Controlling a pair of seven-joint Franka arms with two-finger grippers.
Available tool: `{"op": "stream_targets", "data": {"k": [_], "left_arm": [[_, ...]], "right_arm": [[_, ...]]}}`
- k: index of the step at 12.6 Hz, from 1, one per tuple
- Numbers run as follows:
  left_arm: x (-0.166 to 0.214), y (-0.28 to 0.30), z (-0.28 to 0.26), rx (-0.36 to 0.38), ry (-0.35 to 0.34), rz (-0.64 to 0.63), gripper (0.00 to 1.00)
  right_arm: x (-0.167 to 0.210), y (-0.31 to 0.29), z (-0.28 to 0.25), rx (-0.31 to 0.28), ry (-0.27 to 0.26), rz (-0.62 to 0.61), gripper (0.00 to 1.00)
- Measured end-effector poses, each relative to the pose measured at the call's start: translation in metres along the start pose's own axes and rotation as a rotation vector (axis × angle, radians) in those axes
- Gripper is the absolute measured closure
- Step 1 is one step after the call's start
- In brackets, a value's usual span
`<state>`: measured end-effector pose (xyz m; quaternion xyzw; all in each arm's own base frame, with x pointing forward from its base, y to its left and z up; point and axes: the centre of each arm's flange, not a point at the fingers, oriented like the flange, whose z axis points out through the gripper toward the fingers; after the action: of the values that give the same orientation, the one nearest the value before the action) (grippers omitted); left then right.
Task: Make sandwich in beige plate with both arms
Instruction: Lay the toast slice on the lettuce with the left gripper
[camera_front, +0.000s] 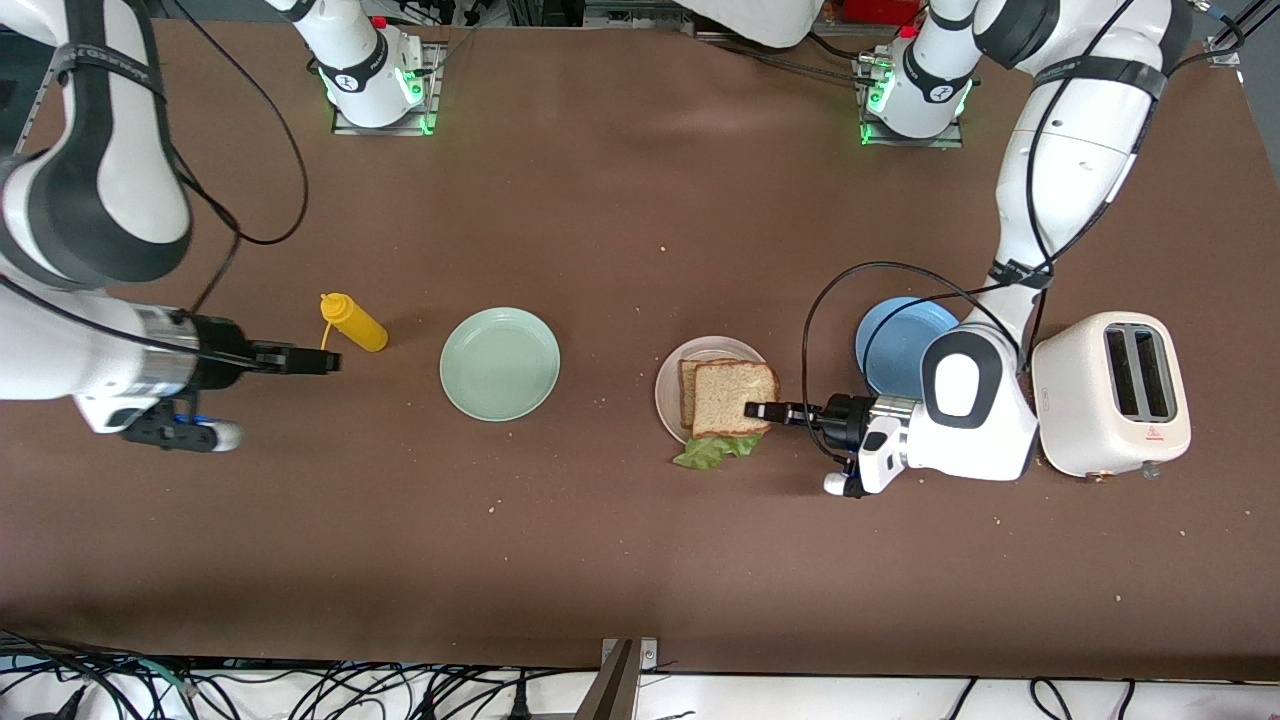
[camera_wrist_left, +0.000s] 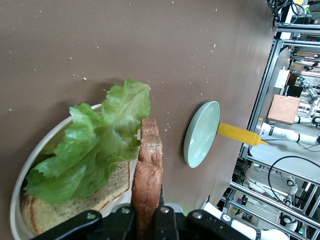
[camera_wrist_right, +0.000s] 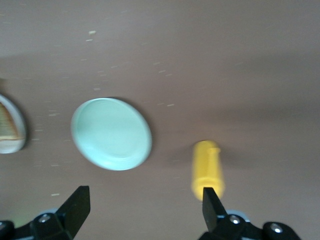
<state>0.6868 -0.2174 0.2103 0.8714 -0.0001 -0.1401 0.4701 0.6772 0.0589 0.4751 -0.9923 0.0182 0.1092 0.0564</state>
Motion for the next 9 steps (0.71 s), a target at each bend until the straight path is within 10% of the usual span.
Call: {"op": "stream_targets", "data": {"k": [3, 9], "left_arm": [[0.001, -0.007, 0.009, 0.004, -0.006, -0.011, 0.85], [0.008, -0.031, -0.016, 0.036, 0.041, -0.039, 0.16]], "right_arm": [[0.001, 0.013, -0.023, -0.132, 0.098, -0.061, 0.0], [-0.008, 0.023, -0.036, -0.138, 0.148, -0.04, 0.0]]}}
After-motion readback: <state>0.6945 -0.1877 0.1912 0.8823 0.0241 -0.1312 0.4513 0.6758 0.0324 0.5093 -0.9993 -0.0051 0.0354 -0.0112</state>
